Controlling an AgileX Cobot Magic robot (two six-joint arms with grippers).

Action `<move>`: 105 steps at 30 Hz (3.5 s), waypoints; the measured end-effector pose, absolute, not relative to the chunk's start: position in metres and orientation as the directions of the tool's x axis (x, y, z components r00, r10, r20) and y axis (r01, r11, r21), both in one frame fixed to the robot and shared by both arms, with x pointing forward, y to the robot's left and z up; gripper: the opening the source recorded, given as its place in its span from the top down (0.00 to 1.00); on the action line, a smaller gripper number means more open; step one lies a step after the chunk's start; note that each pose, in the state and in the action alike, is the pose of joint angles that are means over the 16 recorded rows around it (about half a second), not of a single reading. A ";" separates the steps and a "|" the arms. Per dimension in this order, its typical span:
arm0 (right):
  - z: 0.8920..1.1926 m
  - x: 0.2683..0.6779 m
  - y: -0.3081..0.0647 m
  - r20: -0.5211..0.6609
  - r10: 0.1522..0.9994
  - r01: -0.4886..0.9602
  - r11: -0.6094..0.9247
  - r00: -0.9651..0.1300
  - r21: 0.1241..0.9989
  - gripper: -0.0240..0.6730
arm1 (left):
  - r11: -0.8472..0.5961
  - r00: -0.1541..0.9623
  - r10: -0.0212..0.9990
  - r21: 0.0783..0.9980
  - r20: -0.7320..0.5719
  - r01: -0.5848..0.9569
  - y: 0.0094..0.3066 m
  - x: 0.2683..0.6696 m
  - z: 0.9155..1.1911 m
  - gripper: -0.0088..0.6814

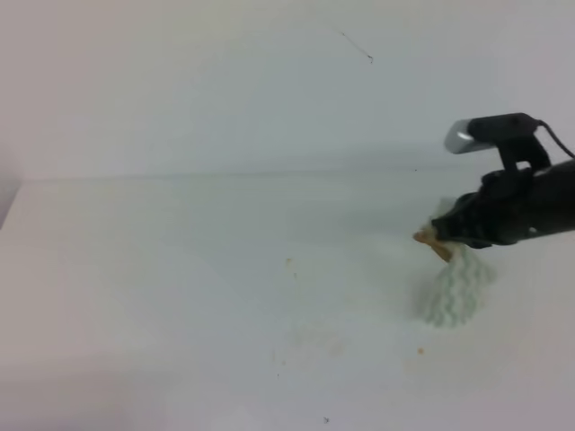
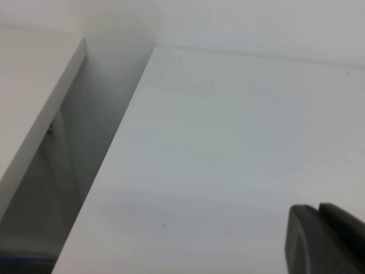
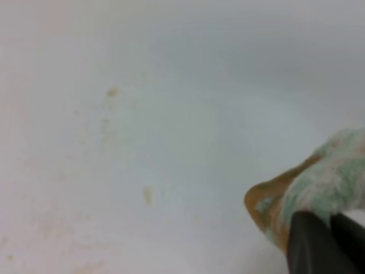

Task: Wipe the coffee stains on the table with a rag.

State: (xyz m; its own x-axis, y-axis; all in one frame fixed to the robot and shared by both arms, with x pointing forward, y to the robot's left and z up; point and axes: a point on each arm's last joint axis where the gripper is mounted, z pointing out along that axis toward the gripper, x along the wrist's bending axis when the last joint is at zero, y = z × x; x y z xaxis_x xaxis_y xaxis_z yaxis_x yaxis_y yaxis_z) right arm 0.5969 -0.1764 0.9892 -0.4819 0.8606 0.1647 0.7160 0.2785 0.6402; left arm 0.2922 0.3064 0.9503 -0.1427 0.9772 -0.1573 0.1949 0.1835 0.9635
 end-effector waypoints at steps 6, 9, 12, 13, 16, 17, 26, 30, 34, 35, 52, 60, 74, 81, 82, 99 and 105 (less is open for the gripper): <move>0.976 0.581 -0.212 0.146 0.905 0.739 0.223 -0.399 0.636 0.95 | 0.184 -0.143 0.977 0.963 -0.157 0.195 0.306 0.292 0.950 0.99; 0.967 0.578 -0.223 0.146 0.917 0.756 0.207 -0.371 0.621 0.95 | 0.184 -0.143 0.977 0.963 -0.157 0.195 0.306 0.292 0.950 0.99; 0.955 0.577 -0.229 0.153 0.923 0.775 0.198 -0.354 0.601 0.95 | 0.184 -0.143 0.977 0.963 -0.157 0.195 0.306 0.292 0.950 0.99; 0.952 0.578 -0.230 0.157 0.924 0.780 0.195 -0.350 0.594 0.95 | 0.184 -0.143 0.977 0.963 -0.157 0.195 0.306 0.292 0.950 0.99; 0.941 0.580 -0.232 0.167 0.924 0.795 0.191 -0.343 0.576 0.95 | 0.184 -0.143 0.977 0.963 -0.157 0.195 0.306 0.292 0.950 0.99; 0.937 0.580 -0.232 0.171 0.924 0.799 0.190 -0.342 0.570 0.95 | 0.184 -0.143 0.977 0.963 -0.157 0.195 0.306 0.292 0.950 0.99; 0.919 0.585 -0.229 0.207 0.919 0.815 0.173 -0.336 0.553 0.95 | 0.184 -0.143 0.977 0.963 -0.157 0.195 0.306 0.292 0.950 0.99; 0.918 0.586 -0.228 0.214 0.915 0.811 0.171 -0.341 0.560 0.94 | 0.184 -0.143 0.977 0.963 -0.157 0.195 0.306 0.292 0.950 0.99; 0.919 0.586 -0.228 0.219 0.912 0.807 0.170 -0.346 0.566 0.89 | 0.184 -0.143 0.977 0.963 -0.157 0.195 0.306 0.292 0.950 0.99; 0.920 0.586 -0.227 0.221 0.912 0.806 0.168 -0.346 0.568 0.87 | 0.184 -0.143 0.977 0.963 -0.157 0.195 0.306 0.292 0.950 0.99; 1.019 0.562 -0.227 0.155 0.884 0.618 0.175 -0.442 0.767 0.28 | 0.184 -0.143 0.977 0.963 -0.157 0.195 0.306 0.292 0.950 0.99; 1.092 0.510 -0.227 0.031 0.821 0.437 0.271 -0.569 0.858 0.51 | 0.184 -0.143 0.977 0.963 -0.157 0.195 0.306 0.292 0.950 0.99; 1.132 0.389 -0.257 -0.181 0.885 0.197 0.287 -0.428 0.938 0.94 | 0.184 -0.143 0.977 0.963 -0.157 0.195 0.306 0.292 0.950 0.99; 1.092 0.347 -0.275 -0.174 0.952 0.072 0.198 -0.253 0.978 0.95 | 0.184 -0.143 0.977 0.963 -0.157 0.195 0.306 0.292 0.950 0.99; 1.086 0.344 -0.277 -0.171 0.957 0.060 0.190 -0.234 0.980 0.95 | 0.184 -0.143 0.977 0.963 -0.157 0.195 0.306 0.292 0.950 0.99; 1.038 0.327 -0.285 -0.149 0.976 0.050 0.159 -0.161 0.986 0.95 | 0.184 -0.143 0.977 0.963 -0.157 0.195 0.306 0.292 0.950 0.99; 1.038 0.316 -0.286 -0.157 0.975 -0.003 0.158 -0.156 0.987 0.96 | 0.184 -0.143 0.977 0.963 -0.157 0.195 0.306 0.292 0.950 0.99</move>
State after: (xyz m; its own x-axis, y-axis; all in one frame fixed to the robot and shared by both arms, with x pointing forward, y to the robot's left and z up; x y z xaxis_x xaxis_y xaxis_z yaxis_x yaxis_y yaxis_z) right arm 0.3158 -0.2863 1.0381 -0.1558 0.9753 -0.1567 -0.0026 0.1583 0.9874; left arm 0.2922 0.3064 0.9503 -0.1427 0.9772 -0.1573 0.1949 0.1835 0.9635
